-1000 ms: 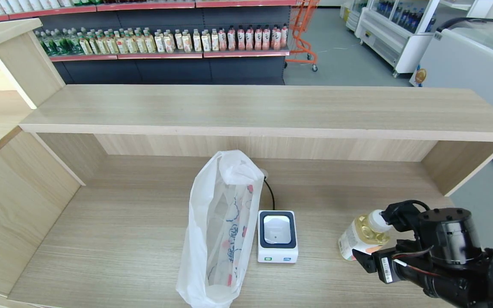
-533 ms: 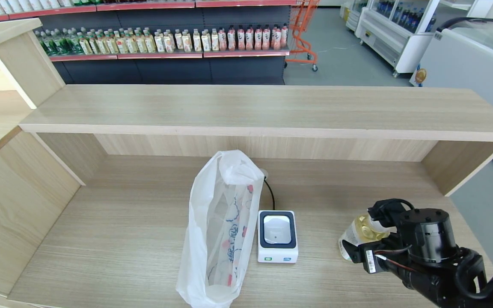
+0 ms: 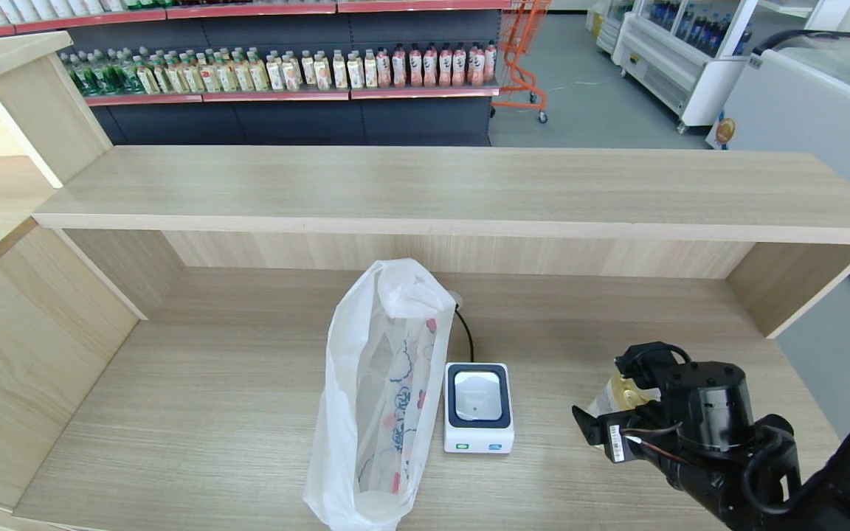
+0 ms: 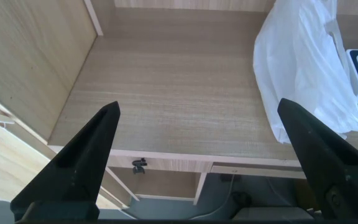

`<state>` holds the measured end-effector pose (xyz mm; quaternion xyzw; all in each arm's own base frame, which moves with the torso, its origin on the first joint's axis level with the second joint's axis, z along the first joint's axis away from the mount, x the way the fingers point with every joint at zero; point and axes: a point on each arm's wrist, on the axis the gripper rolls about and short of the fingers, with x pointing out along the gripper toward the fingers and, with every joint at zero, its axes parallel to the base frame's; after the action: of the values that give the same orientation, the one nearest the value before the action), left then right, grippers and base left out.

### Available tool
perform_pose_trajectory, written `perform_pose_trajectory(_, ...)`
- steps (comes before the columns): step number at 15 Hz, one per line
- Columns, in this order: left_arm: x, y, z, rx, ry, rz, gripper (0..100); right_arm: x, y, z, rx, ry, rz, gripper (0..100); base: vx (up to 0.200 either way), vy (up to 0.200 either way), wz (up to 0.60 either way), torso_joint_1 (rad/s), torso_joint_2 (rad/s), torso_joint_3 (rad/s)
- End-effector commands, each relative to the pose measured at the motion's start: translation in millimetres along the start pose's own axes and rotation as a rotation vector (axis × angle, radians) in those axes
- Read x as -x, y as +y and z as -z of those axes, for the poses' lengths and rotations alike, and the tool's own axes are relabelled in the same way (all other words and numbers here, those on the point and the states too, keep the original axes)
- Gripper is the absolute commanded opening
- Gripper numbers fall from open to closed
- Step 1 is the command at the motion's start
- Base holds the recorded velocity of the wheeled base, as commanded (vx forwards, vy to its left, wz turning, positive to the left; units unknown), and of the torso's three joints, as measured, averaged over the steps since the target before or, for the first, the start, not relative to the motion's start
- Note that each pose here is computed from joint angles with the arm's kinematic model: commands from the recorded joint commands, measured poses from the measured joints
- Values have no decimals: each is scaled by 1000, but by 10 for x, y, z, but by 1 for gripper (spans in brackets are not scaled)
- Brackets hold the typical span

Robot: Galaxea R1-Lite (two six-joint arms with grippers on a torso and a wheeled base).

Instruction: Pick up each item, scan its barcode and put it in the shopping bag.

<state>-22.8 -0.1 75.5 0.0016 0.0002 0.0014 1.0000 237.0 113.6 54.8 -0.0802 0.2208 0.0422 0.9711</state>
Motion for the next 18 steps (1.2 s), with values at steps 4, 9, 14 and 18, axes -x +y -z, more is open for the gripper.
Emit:
perform_pose_trajectory(4,0,0,0,0,0,0,100,-222,108,102,7,5,-8,100,0,0,0,0,0,0)
perform_pose_trajectory(9,0,0,0,0,0,-2,100,-385,183,-158,-38,-109,-21,100,0,0,0,0,0,0)
perform_pose_trajectory(14,0,0,0,0,0,0,100,-413,202,-291,-6,-160,-46,0,0,0,0,0,0,0)
perform_pose_trajectory(18,0,0,0,0,0,-2,100,-357,187,-301,-4,-150,-32,0,0,0,0,0,0,0)
